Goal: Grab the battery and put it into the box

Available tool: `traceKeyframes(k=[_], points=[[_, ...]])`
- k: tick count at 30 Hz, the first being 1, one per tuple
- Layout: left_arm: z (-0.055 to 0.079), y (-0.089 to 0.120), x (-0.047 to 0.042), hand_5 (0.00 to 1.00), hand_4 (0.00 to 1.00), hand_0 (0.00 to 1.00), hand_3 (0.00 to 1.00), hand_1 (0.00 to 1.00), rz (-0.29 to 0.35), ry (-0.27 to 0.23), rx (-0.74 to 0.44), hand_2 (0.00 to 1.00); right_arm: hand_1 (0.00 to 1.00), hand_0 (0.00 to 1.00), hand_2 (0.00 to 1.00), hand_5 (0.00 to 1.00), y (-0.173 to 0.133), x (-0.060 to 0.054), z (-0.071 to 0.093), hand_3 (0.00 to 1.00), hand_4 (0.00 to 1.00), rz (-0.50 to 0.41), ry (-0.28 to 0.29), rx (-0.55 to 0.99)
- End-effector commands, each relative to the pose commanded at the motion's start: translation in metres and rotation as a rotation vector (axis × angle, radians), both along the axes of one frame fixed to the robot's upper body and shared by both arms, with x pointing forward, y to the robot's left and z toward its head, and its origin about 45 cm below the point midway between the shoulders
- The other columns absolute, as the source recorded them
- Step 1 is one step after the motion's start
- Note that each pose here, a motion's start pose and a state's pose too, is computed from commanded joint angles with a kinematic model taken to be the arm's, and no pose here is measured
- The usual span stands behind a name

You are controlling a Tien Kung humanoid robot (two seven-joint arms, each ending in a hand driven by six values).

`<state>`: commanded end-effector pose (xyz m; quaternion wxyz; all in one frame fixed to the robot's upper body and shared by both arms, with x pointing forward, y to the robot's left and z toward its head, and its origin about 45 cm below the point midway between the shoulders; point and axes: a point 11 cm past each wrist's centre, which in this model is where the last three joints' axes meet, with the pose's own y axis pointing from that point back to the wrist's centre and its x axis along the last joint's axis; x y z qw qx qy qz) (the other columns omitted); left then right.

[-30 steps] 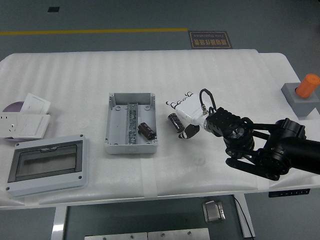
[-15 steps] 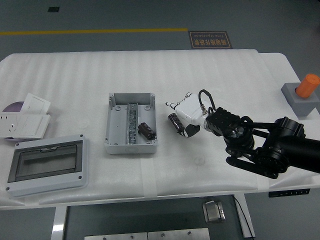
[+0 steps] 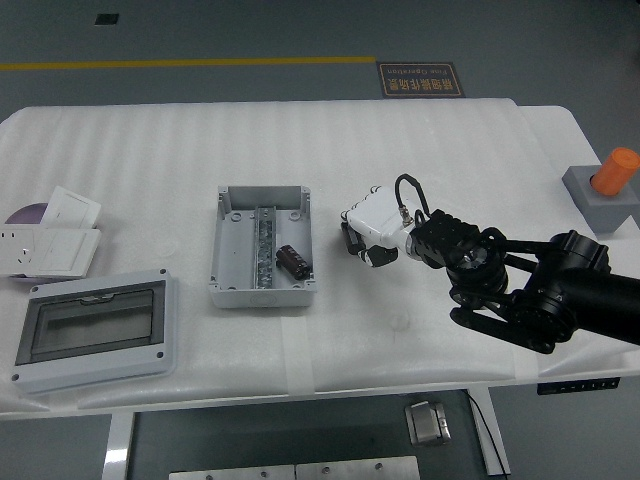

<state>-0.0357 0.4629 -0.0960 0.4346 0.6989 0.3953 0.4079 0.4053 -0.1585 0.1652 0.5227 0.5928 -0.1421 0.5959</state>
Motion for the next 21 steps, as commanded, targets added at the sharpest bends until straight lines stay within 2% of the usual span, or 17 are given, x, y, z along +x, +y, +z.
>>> traceKeyframes(k=[16,17,21], points=[[0.0001,0.0001,-0.0023,0.569,0.525,0.683,0.600,0.698,0.000,0.007,0.000,0.520,0.620,0.805,0.628,0.289,-0.0031,-0.0034,0.0017,0.705,0.395,-0.014,0.008,0.018],[0.0001,0.0002,-0.0023,0.570,0.525,0.682,0.600,0.698,0.000,0.007,0.000,0.520,0.624,0.807,0.633,0.282,-0.0032,-0.0040,0.0016,0.737,0.448,-0.015,0.011,0.016],[0.0001,0.0002,-0.0028,0.570,0.525,0.682,0.600,0.698,0.001,0.008,0.000,0.520,0.624,0.807,0.633,0.282,-0.0050,-0.0061,0.0007,0.737,0.448,-0.027,0.026,0.005]])
